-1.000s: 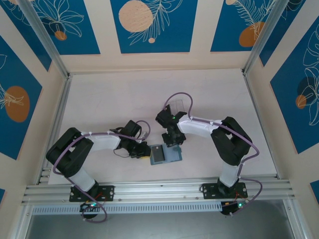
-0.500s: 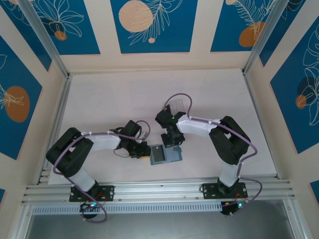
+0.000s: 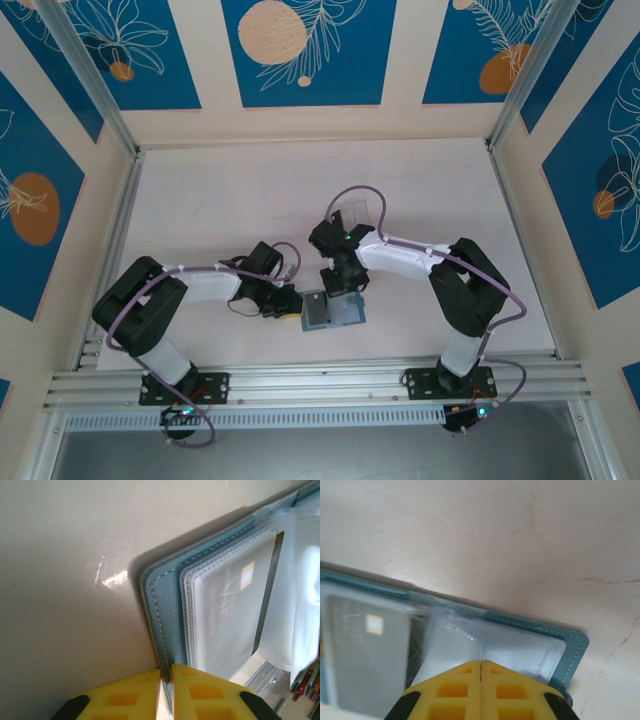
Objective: Put the credit cards into the card holder
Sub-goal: Flip over the card slot in the card holder.
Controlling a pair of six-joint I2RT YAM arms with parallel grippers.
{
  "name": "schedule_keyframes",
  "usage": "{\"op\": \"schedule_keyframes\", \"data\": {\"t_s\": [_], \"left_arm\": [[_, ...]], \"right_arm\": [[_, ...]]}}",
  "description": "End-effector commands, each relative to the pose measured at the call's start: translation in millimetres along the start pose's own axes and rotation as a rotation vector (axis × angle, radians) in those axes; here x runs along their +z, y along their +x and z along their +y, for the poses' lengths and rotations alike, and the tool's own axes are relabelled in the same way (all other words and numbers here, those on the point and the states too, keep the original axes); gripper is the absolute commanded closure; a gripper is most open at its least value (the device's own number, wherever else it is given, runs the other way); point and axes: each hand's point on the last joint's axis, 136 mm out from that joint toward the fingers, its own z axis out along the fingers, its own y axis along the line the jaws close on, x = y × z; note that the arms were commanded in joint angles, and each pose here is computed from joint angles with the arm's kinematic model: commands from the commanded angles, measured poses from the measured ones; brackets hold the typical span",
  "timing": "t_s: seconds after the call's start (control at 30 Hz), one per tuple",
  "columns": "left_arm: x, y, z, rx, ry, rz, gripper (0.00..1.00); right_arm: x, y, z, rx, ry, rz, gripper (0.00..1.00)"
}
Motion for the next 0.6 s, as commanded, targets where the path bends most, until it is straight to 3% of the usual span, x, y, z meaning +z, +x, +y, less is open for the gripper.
{"op": "schedule_keyframes", "data": {"t_s": [0.0, 0.23, 0.37, 0.57], "left_arm": [[39, 11, 32, 0.008, -0.072, 0.02, 0.85], [42, 11, 26, 0.01, -0.053, 0.016, 0.85], [41, 11, 25, 0.008, -0.049, 0.012, 0.85], [42, 11, 25, -0.001, -0.041, 0.011, 0.85]], "right_arm": [[-21, -4, 18, 0.01, -0.087, -0.016, 1.0], [-20, -15, 51, 0.052, -0.257, 0.006, 0.98], [-19, -18, 65, 0.09, -0.352, 0.013, 0.84], [-16, -11, 68, 0.178, -0.459, 0.032, 0.69]]}}
